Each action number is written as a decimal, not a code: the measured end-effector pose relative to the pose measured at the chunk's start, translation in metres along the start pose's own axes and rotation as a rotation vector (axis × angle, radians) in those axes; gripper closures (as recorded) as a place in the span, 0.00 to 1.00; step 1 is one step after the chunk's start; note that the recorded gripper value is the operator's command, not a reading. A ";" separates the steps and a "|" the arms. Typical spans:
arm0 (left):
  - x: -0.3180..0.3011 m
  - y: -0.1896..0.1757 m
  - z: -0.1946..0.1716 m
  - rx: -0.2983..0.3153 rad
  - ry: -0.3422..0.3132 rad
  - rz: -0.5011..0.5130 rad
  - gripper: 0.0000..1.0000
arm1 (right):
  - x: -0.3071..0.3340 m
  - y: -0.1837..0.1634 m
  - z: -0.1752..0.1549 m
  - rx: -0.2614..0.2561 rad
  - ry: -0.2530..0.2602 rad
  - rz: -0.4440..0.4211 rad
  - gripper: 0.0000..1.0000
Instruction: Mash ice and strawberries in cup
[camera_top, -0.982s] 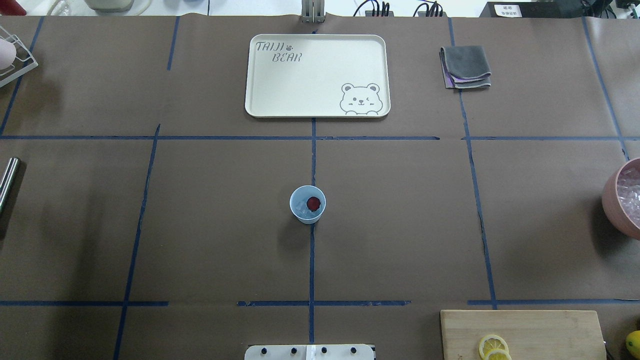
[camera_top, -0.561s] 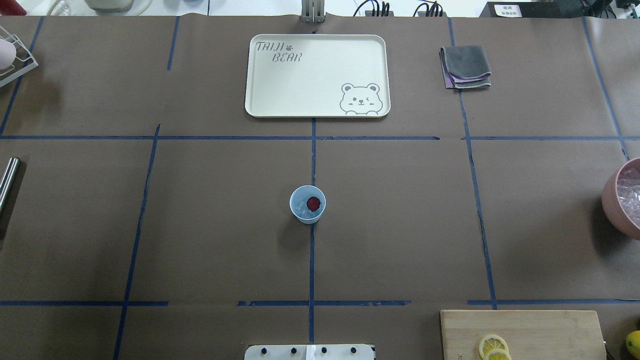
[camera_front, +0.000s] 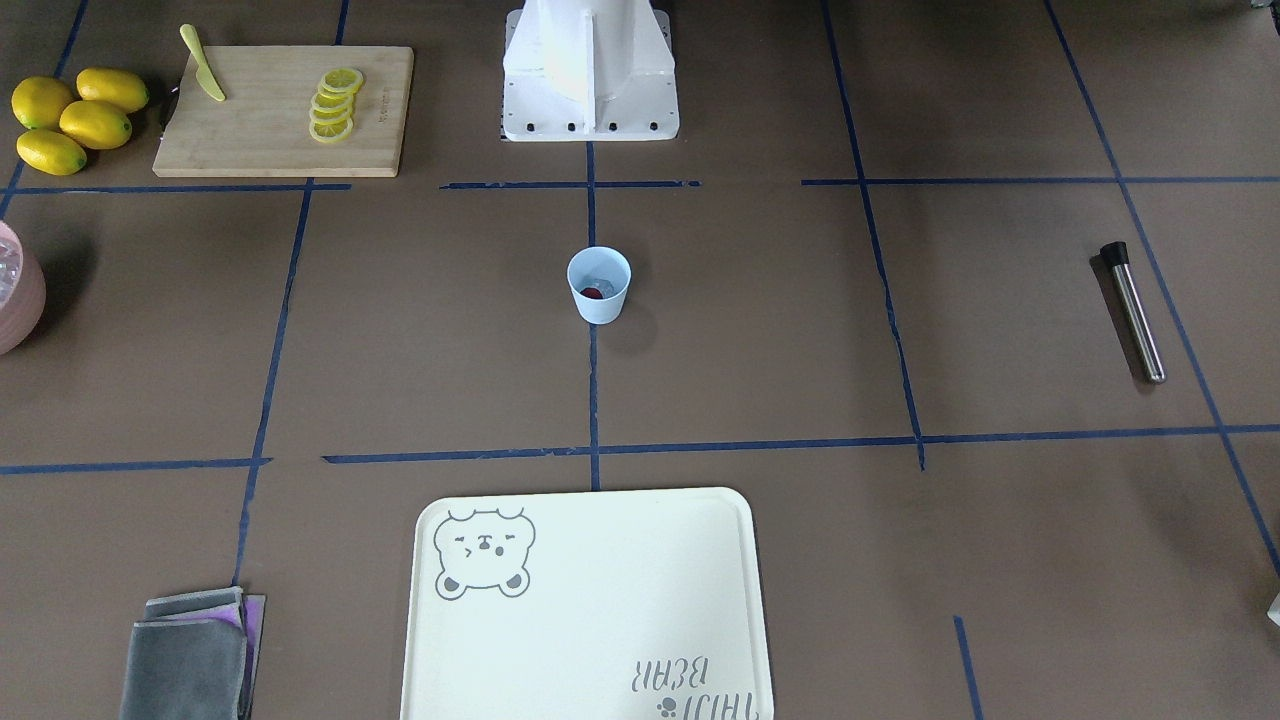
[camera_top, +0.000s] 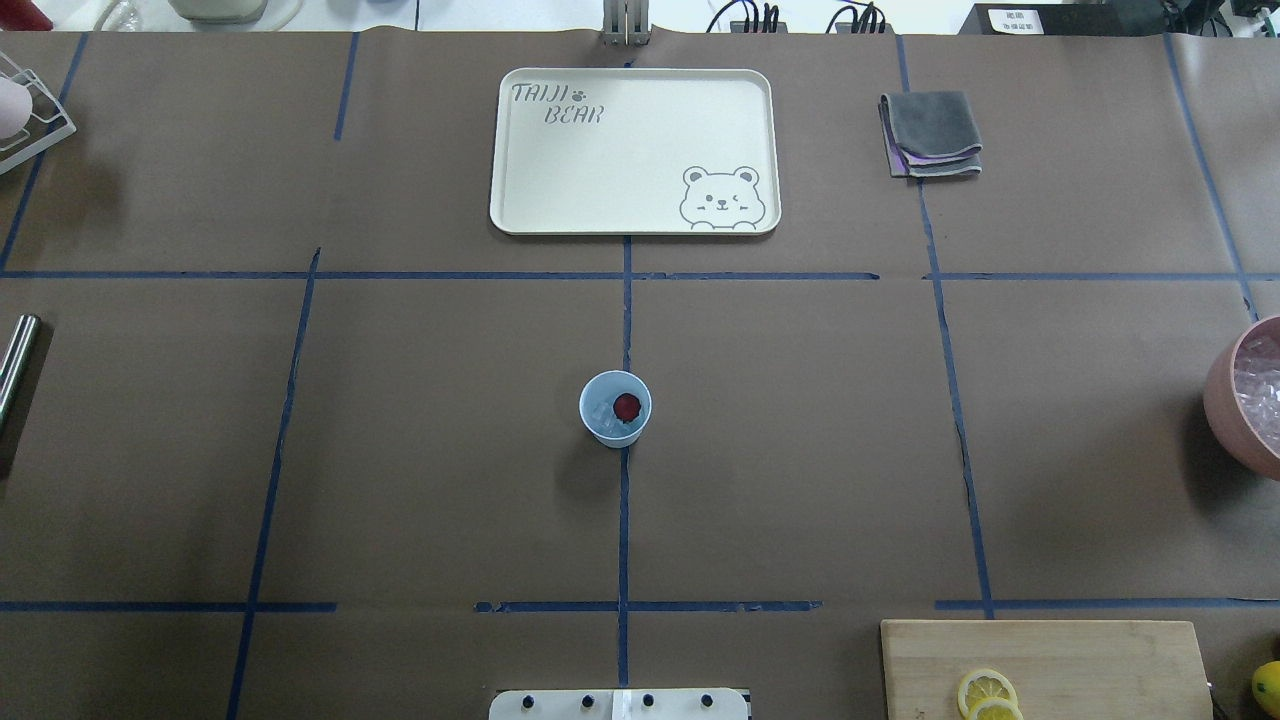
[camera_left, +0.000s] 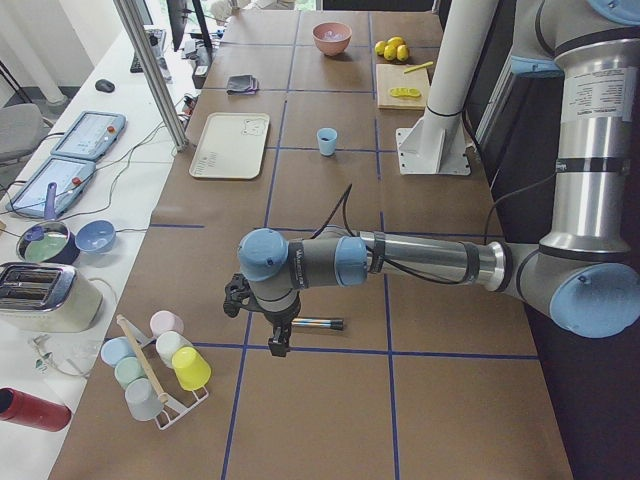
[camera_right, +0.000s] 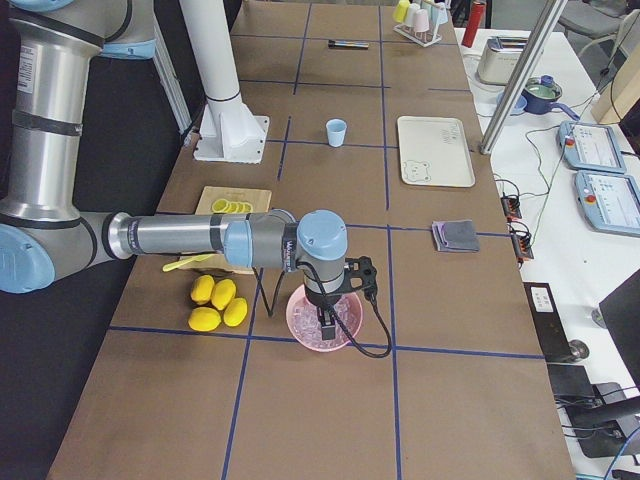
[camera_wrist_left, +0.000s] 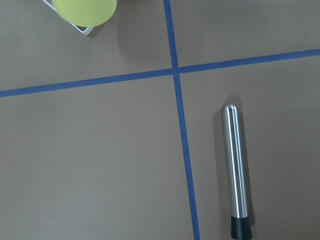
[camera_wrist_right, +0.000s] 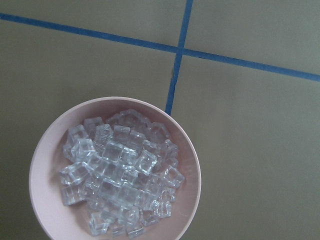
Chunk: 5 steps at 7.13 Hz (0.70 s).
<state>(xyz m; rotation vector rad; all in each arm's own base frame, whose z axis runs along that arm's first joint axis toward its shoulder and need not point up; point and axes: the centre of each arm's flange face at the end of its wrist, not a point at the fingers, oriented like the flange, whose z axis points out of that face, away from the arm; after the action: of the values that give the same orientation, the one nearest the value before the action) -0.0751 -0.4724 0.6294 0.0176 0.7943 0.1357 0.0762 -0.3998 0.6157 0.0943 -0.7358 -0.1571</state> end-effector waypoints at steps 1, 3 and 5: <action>0.000 -0.001 0.000 0.010 -0.002 0.009 0.00 | 0.000 0.000 0.000 0.000 0.000 0.000 0.00; -0.001 -0.001 0.000 0.018 -0.005 0.021 0.00 | 0.000 0.000 0.000 0.000 0.000 0.001 0.00; 0.000 0.001 0.000 0.020 -0.007 0.026 0.00 | 0.000 0.000 0.000 0.001 -0.001 -0.002 0.00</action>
<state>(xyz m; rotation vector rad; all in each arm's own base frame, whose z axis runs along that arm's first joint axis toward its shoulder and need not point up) -0.0756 -0.4713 0.6294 0.0467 0.7887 0.1521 0.0761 -0.3995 0.6153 0.0953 -0.7370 -0.1585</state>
